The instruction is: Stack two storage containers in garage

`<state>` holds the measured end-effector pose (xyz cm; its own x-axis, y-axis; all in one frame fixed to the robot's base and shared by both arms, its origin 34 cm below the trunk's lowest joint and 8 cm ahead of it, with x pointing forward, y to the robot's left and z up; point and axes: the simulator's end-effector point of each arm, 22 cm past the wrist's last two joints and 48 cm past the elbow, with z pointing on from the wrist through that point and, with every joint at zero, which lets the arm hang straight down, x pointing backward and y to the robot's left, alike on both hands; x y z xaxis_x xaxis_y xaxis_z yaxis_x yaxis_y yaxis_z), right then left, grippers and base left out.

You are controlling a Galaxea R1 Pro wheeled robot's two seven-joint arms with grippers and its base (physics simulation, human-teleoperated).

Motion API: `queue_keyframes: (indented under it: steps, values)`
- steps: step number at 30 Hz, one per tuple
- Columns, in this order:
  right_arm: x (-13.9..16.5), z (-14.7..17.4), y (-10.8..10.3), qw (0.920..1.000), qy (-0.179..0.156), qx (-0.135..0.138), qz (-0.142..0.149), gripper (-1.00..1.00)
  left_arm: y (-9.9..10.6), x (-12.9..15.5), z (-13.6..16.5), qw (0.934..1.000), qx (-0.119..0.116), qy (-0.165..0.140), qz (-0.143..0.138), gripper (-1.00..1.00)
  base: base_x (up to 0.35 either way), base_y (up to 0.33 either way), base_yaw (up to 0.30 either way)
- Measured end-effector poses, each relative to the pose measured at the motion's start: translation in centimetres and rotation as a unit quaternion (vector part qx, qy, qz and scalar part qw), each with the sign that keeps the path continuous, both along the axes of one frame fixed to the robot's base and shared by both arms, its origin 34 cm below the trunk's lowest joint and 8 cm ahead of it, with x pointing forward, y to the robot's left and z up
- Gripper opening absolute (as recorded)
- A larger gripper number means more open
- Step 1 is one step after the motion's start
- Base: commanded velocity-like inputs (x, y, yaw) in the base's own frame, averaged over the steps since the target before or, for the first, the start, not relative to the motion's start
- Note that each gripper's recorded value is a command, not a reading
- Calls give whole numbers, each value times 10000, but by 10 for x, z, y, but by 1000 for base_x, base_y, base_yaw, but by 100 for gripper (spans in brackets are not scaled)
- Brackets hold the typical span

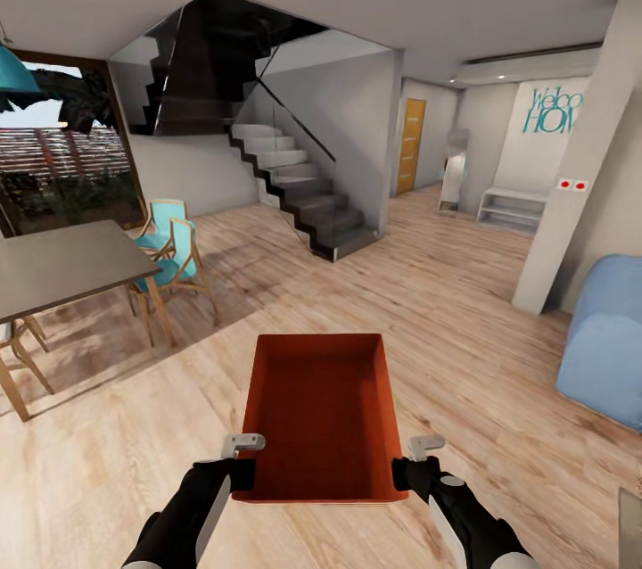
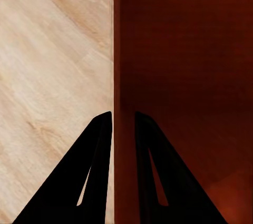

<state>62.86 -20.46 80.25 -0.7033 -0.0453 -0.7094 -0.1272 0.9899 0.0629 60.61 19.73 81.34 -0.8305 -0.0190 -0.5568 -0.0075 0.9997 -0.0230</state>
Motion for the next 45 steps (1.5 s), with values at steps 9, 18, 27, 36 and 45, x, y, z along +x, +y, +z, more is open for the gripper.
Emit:
queue_keyframes:
  steps: [9,18,27,36,45]
  values:
    - [0,0,0,10000,4,-1,2,-100,0,0,0,10000,-2,4,3,-100,327,0,-274]
    - [0,0,0,10000,3,-2,2,-100,0,0,0,10000,-3,4,3,-100,327,0,-278]
    - [0,0,0,10000,-1,0,0,-100,0,0,0,10000,0,1,2,-100,327,0,-255]
    - [0,0,0,10000,0,1,0,-100,0,0,0,10000,0,0,-1,-100,327,0,-276]
    - [0,0,0,10000,2,1,1,-100,0,0,0,10000,-1,2,-1,-100,327,1,-180]
